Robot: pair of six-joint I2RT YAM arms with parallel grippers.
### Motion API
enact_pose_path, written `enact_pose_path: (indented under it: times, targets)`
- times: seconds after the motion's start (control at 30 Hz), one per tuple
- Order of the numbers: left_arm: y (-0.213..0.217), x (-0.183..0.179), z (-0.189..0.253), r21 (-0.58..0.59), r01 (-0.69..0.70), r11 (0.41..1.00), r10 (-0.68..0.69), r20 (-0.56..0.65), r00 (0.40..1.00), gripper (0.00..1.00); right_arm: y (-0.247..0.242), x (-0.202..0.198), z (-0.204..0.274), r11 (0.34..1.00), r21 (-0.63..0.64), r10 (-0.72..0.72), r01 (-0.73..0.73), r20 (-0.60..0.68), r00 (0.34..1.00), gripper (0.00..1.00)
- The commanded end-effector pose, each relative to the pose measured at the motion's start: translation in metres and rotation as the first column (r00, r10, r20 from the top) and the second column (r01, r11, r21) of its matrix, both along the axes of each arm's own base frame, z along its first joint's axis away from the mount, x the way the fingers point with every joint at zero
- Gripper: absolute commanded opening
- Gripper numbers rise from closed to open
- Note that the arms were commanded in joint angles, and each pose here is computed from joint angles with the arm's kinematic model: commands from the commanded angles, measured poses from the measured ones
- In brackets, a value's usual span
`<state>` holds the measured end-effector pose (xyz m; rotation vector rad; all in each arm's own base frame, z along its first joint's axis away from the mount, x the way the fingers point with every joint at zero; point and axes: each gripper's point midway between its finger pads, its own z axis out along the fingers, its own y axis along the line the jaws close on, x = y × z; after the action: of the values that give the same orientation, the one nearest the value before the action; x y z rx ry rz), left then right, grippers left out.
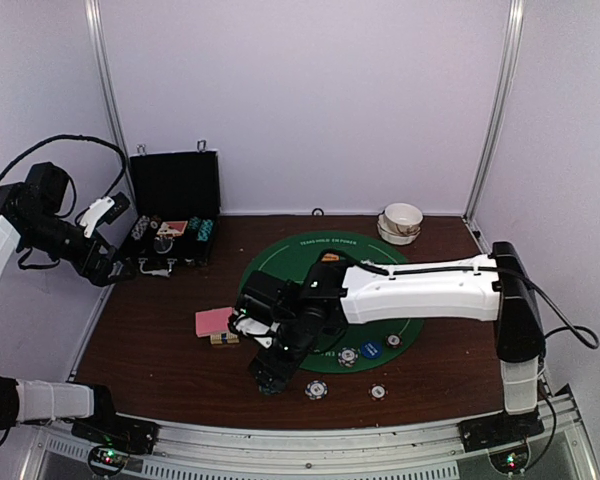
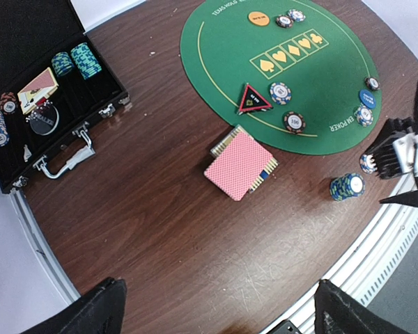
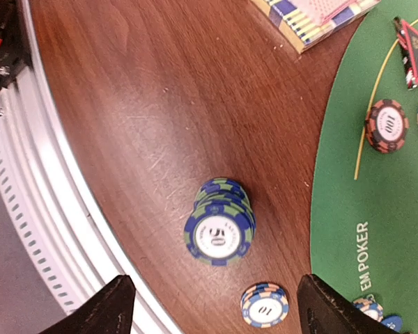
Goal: Distribute texas hold em gaming equipment
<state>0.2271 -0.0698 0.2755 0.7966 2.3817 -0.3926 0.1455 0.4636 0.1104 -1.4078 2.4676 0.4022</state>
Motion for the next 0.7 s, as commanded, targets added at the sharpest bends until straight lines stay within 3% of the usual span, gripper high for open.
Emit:
enact_pose_path:
  times: [0.0, 0.67]
  targets:
    - [-0.001, 0.001, 0.006, -0.013, -0.001, 1.000, 0.002, 0.024, 1.000, 0.98, 0.005, 0.001, -0.017, 0.999, -0.041, 0.029, -0.029, -0.019, 0.999, 0.83]
    - [-0.001, -0.001, 0.005, -0.008, 0.004, 1.000, -0.004, 0.020, 1.000, 0.98, 0.019, 0.006, -0.050, 0.995, -0.087, 0.051, -0.054, -0.038, 0.998, 0.67]
